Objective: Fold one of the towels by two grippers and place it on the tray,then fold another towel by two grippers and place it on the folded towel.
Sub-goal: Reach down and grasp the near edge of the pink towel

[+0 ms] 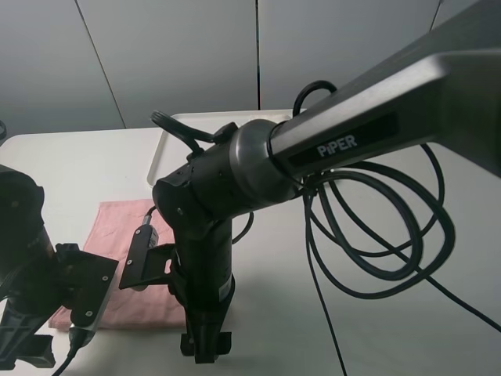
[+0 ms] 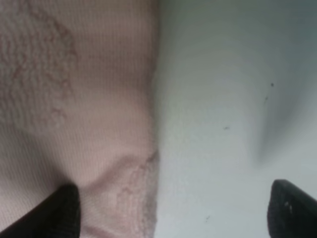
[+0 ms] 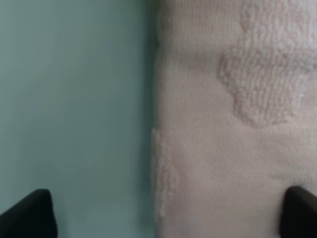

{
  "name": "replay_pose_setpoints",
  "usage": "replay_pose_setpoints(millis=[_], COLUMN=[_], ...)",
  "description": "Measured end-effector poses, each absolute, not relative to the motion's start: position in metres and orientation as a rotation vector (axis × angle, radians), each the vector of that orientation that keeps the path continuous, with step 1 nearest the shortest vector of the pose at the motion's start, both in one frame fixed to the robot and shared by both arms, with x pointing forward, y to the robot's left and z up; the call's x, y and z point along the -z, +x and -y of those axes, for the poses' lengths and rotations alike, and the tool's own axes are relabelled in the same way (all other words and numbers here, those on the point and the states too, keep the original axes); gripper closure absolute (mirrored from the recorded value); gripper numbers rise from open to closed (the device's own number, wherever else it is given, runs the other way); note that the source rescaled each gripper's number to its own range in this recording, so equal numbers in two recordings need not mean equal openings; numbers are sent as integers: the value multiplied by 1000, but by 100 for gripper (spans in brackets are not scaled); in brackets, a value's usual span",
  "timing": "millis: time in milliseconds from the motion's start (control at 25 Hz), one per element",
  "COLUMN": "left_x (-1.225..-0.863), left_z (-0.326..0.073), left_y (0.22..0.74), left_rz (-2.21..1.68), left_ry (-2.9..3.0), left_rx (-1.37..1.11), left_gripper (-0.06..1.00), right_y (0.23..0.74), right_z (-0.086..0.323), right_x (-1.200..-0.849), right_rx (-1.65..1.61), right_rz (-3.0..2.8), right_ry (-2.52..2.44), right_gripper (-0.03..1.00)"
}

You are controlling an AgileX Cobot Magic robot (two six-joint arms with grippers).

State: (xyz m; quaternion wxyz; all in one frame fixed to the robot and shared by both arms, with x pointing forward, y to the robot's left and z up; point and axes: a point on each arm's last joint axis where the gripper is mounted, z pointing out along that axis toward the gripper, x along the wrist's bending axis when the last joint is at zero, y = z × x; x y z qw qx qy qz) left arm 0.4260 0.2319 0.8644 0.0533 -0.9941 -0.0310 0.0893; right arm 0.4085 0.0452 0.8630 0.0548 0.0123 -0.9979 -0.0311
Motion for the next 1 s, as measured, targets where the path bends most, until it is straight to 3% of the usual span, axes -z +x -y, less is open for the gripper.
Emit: replay_pose_setpoints(millis=[80,280,400,640,800,1000], left_x=[-864,-864,-864,-864,-864,-864], left_z=[-232,-232,-232,-232,-232,-232], left_y=[426,426,426,426,426,426], left_rz=[94,95,98,98,98,98], left_ry=[-3021,-3021,-3021,-3021,-3021,-3022], left_rx=[-272,-271,-271,-271,-271,-269], left_gripper=[-4,-4,-4,-4,-4,-4], right_y=[409,409,409,409,410,411], right_z=[-45,-45,-45,-46,-46,-46], right_x=[-863,-861,-861,-860,-860,-860], right_rx=[98,92,89,99,109,100], right_rz=[3035,3033,3032,3037,3043,3052], right_ry=[38,29,24,18,18,23], right_gripper=[13,54,68,74,94,96])
